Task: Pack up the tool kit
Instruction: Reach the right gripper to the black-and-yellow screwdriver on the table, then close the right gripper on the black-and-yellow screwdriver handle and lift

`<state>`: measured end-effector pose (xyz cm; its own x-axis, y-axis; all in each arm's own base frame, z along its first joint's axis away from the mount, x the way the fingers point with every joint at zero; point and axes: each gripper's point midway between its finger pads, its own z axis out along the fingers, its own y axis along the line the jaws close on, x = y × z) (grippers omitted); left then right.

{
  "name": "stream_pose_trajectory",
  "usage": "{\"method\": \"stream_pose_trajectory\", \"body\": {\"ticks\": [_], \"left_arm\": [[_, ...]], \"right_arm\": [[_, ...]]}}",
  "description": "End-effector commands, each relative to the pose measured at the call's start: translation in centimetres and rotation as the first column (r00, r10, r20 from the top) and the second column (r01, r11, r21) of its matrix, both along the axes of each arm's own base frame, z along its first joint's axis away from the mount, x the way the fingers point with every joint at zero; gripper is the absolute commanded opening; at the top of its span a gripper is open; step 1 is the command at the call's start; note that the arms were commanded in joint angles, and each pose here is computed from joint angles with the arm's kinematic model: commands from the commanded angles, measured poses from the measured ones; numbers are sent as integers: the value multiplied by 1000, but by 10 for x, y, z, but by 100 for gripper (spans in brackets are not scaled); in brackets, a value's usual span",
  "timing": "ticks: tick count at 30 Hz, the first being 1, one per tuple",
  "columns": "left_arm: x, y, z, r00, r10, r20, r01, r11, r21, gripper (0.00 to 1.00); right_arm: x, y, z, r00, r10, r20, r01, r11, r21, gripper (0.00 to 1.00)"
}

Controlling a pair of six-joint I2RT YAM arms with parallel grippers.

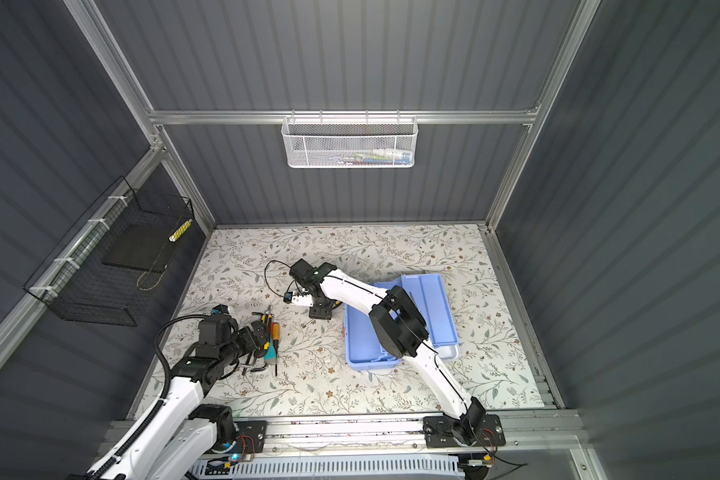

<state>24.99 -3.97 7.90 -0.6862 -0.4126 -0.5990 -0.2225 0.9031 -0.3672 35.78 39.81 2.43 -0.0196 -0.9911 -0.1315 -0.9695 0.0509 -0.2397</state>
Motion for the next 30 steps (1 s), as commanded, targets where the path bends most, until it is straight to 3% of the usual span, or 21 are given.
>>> {"method": "stream_pose_trajectory", "body": {"ticks": [1, 13, 19, 26, 30], "left_arm": [[-3, 1, -4, 1000, 1, -11, -1, 1000, 0, 99], [-3, 2, -4, 1000, 5, -11, -4, 1000, 2, 99], [-4, 2, -5, 1000, 7, -14, -7, 1000, 2, 99], [-4, 2, -4, 1000, 5, -10, -5, 1000, 1, 99], [-4, 1, -4, 1000, 4, -9, -4, 1000, 0, 99]], "right_arm": [[1, -9, -13, 998, -29, -57, 27, 999, -40, 59], [-14, 3, -8, 983, -95, -156, 95, 995, -7, 39], [-38, 9, 10, 943, -160, -293, 178, 984, 33, 28], [-34, -8, -7, 954, -196, -226, 187, 981, -60, 49], [-38, -15, -12, 950, -202, -237, 184, 978, -96, 53]]}}
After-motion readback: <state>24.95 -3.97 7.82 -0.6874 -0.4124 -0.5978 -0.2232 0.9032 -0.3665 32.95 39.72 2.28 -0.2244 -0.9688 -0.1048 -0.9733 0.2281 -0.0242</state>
